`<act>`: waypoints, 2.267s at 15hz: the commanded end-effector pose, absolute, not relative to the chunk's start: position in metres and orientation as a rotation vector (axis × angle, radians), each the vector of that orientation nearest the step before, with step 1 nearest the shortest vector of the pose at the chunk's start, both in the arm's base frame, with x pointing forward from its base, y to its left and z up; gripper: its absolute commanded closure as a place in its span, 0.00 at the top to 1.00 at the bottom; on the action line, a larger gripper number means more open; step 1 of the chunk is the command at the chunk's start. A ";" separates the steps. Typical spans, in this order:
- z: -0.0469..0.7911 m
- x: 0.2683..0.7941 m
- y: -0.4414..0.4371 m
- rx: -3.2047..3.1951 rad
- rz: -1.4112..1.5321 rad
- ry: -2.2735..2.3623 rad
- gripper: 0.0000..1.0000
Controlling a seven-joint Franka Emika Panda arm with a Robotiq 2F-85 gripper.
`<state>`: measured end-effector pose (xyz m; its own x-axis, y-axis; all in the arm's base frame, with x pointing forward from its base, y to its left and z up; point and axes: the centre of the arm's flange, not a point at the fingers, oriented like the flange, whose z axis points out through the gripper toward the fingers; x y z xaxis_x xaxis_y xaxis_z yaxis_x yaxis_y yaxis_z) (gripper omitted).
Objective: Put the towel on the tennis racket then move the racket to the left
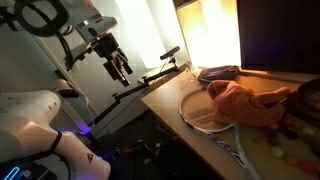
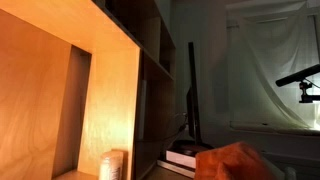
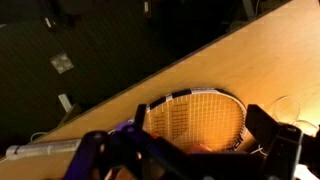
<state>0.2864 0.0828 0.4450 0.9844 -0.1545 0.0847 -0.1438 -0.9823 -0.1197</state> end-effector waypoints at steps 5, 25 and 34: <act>0.442 0.287 0.083 -3.019 -0.128 0.229 1.00; 0.521 0.351 0.150 -3.031 -0.220 0.131 1.00; 0.576 0.435 0.167 -2.950 -0.242 0.283 1.00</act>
<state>0.3978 0.1632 0.5612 0.9748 -0.1322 0.1797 -0.1003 -0.9793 -0.1760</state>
